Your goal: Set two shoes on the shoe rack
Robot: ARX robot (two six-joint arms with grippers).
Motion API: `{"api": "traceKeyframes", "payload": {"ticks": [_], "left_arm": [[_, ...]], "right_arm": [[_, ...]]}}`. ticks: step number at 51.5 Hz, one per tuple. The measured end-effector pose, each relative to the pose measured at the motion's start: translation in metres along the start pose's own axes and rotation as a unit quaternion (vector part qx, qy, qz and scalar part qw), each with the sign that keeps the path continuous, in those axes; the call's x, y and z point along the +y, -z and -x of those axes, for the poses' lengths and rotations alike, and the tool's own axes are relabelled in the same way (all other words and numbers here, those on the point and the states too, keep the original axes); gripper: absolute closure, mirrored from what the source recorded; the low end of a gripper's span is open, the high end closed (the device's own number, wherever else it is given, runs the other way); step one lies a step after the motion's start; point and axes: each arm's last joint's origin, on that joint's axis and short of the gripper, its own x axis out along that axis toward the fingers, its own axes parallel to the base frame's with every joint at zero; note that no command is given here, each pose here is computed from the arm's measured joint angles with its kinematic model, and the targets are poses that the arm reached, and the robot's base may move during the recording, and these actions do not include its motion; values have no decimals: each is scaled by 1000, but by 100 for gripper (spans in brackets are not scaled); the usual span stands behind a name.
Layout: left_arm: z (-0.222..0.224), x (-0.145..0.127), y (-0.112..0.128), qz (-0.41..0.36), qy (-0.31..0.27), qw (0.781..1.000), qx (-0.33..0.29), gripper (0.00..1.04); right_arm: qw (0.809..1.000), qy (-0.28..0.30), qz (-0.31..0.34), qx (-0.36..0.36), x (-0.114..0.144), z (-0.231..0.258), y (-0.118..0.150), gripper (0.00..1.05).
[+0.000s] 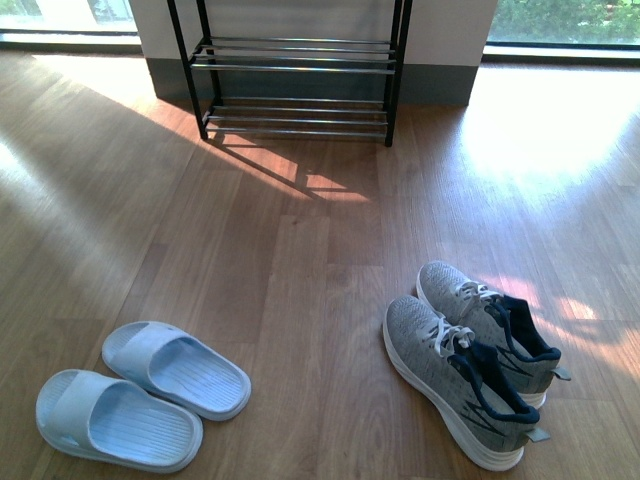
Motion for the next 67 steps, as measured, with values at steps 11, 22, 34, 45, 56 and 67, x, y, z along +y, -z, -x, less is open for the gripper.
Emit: {"api": "traceKeyframes", "payload": {"ticks": [11, 22, 34, 45, 56, 67], "left_arm": [[0, 0, 0, 0, 0, 1000, 0, 9], [0, 0, 0, 0, 0, 1000, 0, 9], [0, 0, 0, 0, 0, 1000, 0, 9], [0, 0, 0, 0, 0, 1000, 0, 9], [0, 0, 0, 0, 0, 1000, 0, 9], [0, 0, 0, 0, 0, 1000, 0, 9]], "right_arm": [[1000, 0, 0, 0, 0, 0, 0, 9], [1000, 0, 0, 0, 0, 0, 0, 9], [1000, 0, 0, 0, 0, 0, 0, 9], [997, 36, -66, 22, -5, -5, 2, 9], [990, 38, -85, 103, -24, -34, 4, 9], [975, 23, -4, 222, -51, -108, 26, 9]]}}
